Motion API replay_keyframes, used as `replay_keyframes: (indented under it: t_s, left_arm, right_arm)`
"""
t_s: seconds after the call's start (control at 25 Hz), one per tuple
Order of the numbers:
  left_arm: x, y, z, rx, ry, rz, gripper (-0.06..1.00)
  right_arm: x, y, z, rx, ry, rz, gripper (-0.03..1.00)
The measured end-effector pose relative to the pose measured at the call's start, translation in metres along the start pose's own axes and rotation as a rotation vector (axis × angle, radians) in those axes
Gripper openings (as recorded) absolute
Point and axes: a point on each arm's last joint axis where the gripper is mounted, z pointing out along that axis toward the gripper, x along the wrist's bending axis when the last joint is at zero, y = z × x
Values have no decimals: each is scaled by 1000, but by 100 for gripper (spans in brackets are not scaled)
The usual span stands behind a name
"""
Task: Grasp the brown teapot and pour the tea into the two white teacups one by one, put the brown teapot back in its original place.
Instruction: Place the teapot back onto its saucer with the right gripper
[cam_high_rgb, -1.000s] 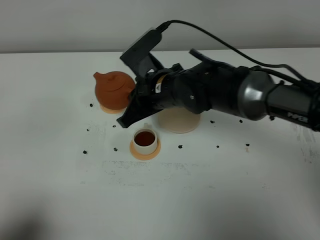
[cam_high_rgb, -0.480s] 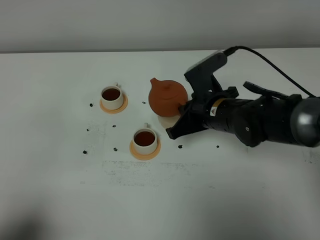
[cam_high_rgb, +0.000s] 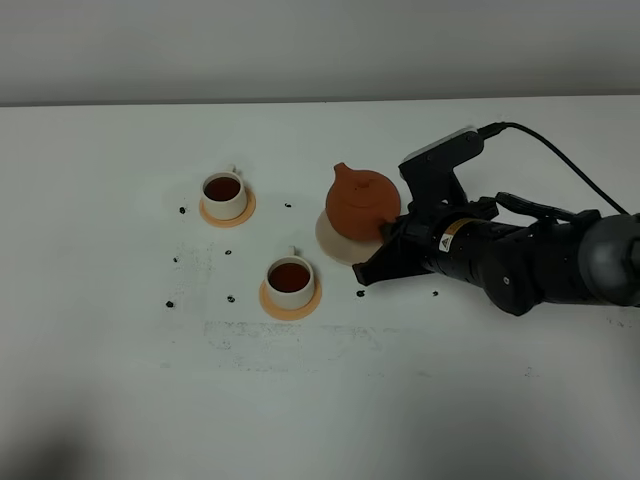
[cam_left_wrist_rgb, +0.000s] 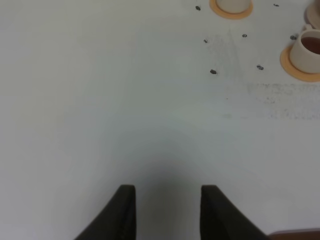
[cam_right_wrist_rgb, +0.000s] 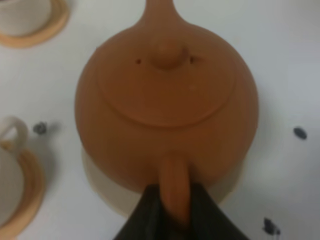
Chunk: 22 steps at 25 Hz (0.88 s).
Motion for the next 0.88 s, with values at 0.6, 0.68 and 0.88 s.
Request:
replay_keyframes:
  t_s: [0.6,0.68,0.88]
  left_arm:
    - [0,0,0,0,0,0,30]
    - [0,0,0,0,0,0,30]
    - [0,0,0,0,0,0,30]
  right_arm:
    - [0,-13,16,7,-5,6,8]
    - [0,-13,16,4,-5,6,8]
    - [0,-15,18,6,-3,0,8]
